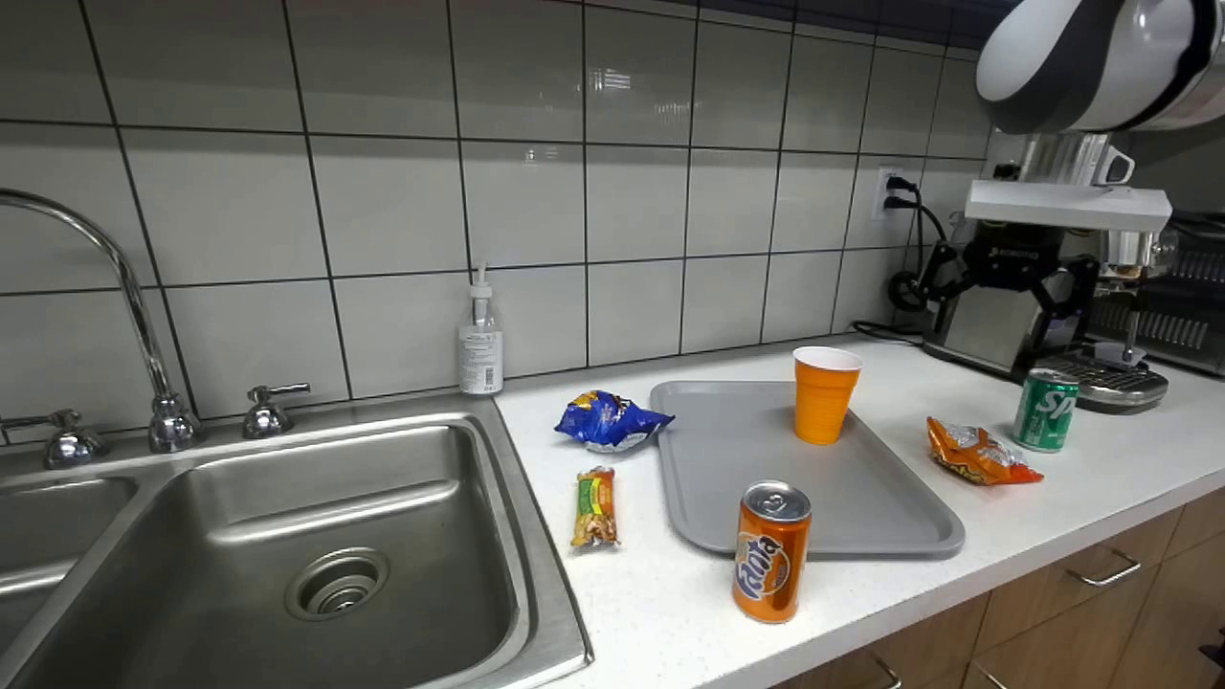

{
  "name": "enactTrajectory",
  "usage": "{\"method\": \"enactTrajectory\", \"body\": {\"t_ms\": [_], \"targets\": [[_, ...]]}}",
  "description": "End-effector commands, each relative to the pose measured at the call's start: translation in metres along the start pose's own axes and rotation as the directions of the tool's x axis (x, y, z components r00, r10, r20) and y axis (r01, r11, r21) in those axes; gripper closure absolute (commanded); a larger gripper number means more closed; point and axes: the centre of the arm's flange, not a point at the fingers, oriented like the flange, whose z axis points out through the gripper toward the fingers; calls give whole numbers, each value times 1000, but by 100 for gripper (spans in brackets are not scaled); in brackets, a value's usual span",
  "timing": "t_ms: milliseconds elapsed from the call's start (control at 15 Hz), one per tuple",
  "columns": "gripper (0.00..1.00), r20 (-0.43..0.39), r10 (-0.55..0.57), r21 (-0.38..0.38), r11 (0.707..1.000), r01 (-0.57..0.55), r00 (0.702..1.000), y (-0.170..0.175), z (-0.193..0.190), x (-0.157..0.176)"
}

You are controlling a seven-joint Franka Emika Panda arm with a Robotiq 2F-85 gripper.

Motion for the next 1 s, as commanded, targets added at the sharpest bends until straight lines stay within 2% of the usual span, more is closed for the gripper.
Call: {"method": "enactTrajectory", "body": {"t_ms": [0, 933], "targets": [[0, -14, 45, 13, 999, -45, 999, 3, 11, 9], [0, 25, 107, -13, 994, -107, 994, 34, 62, 27]]}}
